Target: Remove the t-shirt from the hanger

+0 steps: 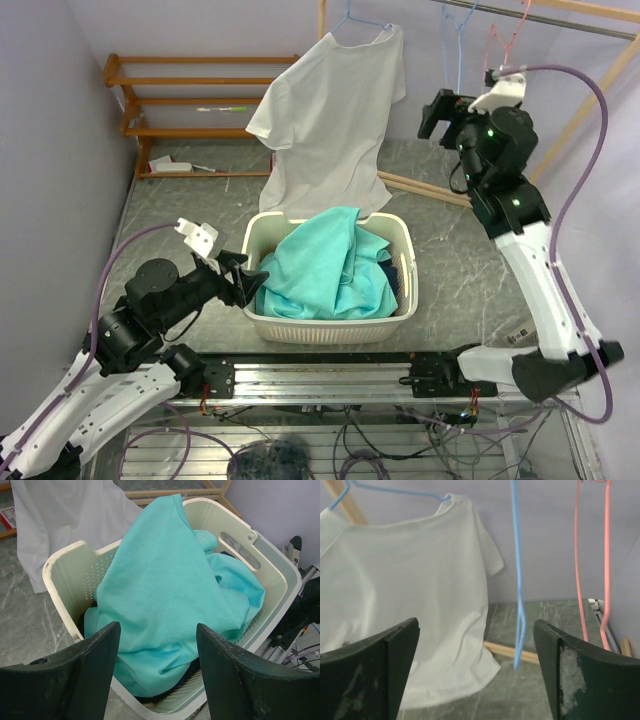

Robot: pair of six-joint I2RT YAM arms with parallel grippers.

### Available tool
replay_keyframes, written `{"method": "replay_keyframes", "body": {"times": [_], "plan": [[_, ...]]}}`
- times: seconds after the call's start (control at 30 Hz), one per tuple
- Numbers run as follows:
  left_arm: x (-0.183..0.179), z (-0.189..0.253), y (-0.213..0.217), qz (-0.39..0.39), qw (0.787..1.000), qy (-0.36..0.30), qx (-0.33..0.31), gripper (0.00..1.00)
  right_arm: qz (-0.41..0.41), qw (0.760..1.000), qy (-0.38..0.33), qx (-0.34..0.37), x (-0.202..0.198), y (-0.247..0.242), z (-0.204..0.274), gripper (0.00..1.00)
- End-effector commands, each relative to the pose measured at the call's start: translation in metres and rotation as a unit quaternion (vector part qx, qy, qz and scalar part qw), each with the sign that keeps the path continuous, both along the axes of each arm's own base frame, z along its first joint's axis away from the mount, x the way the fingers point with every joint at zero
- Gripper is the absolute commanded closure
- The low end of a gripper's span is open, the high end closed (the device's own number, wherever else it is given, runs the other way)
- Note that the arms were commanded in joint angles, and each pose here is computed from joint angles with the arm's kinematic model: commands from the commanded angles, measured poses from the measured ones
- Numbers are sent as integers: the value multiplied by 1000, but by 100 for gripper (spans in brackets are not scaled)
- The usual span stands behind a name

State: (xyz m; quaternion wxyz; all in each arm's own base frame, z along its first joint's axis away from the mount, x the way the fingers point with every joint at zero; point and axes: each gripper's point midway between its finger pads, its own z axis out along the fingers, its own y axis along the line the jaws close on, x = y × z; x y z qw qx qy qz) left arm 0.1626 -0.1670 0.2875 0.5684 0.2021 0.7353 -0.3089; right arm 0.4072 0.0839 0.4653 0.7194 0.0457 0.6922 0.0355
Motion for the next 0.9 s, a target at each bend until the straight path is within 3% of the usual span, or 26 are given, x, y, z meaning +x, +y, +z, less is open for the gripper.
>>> {"method": "replay_keyframes", "body": {"times": [0.0, 0.23, 0.3, 0.4, 0.57, 0.73, 0.87], "plan": [[3, -5, -1, 4, 1000, 9, 4, 27, 62, 996, 50, 29, -46, 9, -23, 0], [12, -18, -11, -1, 999, 27, 30, 26, 173, 971, 150, 65, -128, 30, -101, 2], [17, -19, -17, -4, 999, 29, 35, 27, 216, 957, 181, 71, -150, 41, -128, 12], [29, -6, -32, -10, 1000, 24, 16, 30, 267, 939, 204, 76, -180, 51, -154, 36], [64, 22, -67, -4, 999, 31, -18, 34, 255, 945, 196, 63, -204, 36, -160, 69], [112, 15, -109, 16, 997, 65, -29, 35, 238, 950, 195, 50, -205, 27, -162, 72], [125, -30, -144, -8, 993, 121, -8, 44, 224, 954, 194, 43, -207, 21, -161, 70]]}}
